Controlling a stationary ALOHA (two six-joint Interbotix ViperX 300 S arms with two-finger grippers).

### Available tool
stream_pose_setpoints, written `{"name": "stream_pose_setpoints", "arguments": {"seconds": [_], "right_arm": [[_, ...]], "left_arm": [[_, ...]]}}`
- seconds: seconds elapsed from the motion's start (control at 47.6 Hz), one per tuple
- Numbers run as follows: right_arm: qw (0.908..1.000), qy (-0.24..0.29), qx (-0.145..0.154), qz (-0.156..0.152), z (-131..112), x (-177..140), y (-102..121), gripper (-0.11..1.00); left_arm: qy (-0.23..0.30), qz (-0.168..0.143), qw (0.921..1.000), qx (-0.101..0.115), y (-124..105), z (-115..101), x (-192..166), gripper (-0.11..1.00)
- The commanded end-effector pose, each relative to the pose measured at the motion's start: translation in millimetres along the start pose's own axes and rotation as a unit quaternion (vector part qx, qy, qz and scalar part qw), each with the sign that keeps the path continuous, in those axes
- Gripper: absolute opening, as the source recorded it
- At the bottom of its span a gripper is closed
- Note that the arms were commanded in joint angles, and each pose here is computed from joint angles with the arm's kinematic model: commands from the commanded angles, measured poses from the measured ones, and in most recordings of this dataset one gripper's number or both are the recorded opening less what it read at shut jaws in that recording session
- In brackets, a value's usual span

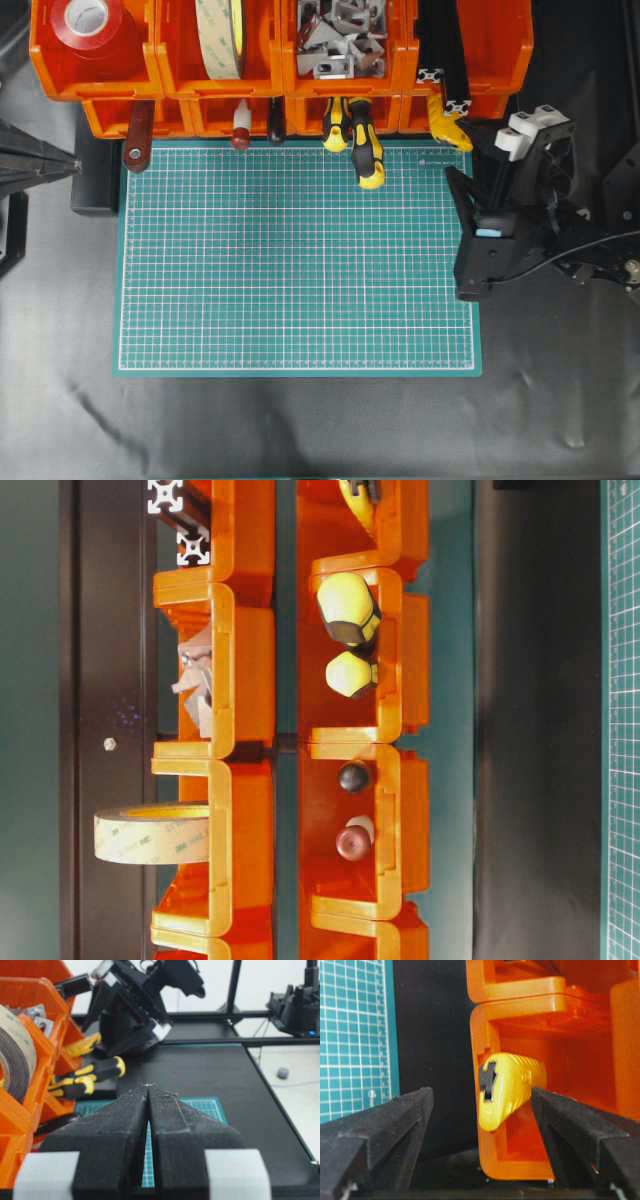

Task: Pick cutter from container rack with right arm.
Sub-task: 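Close the right gripper around the yellow utility knife's handle, then pull the knife out of the rack and swing it over the mat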

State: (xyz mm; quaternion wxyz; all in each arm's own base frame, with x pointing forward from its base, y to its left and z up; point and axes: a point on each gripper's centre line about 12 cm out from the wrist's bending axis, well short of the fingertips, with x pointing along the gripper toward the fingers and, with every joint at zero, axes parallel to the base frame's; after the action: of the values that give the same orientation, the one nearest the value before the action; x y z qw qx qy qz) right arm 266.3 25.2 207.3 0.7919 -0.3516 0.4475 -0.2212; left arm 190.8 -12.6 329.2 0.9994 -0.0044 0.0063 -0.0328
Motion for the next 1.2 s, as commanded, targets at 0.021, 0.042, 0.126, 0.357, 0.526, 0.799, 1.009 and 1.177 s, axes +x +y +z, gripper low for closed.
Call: {"name": "stream_pose_setpoints", "arguments": {"seconds": [0.021, 0.042, 0.126, 0.357, 0.526, 0.799, 1.009, 1.177], "right_arm": [[0.9999, -0.008, 0.010, -0.004, 6, 1, -6, 0.77], [0.9999, -0.007, 0.010, -0.005, 5, 2, -6, 0.77], [0.9999, -0.003, 0.015, -0.008, 4, 5, -9, 0.76], [0.9997, 0.005, 0.022, -0.014, 2, 10, -14, 0.75], [0.9997, 0.004, 0.022, -0.010, 2, 11, -13, 0.72], [0.9995, 0.006, 0.028, -0.009, 1, 13, -14, 0.69], [0.9992, 0.001, 0.039, -0.004, 3, 13, -14, 0.52], [0.9991, -0.012, 0.040, 0.009, 7, 12, -11, 0.29]], "left_arm": [[-0.005, -0.005, 1.0000, 0.000, -2, 5, 2, 0.00], [-0.004, -0.005, 1.0000, 0.000, -2, 4, 2, 0.00], [-0.005, -0.006, 1.0000, 0.000, -2, 5, 2, 0.00], [-0.003, -0.008, 1.0000, 0.000, -3, 3, 2, 0.00], [0.001, -0.008, 1.0000, 0.000, -3, 0, 2, 0.00], [-0.003, -0.009, 1.0000, -0.001, -4, 2, 0, 0.00], [-0.004, -0.009, 0.9999, 0.000, -4, 1, 0, 0.00], [-0.004, -0.009, 0.9999, 0.000, -4, 1, 0, 0.00]]}}
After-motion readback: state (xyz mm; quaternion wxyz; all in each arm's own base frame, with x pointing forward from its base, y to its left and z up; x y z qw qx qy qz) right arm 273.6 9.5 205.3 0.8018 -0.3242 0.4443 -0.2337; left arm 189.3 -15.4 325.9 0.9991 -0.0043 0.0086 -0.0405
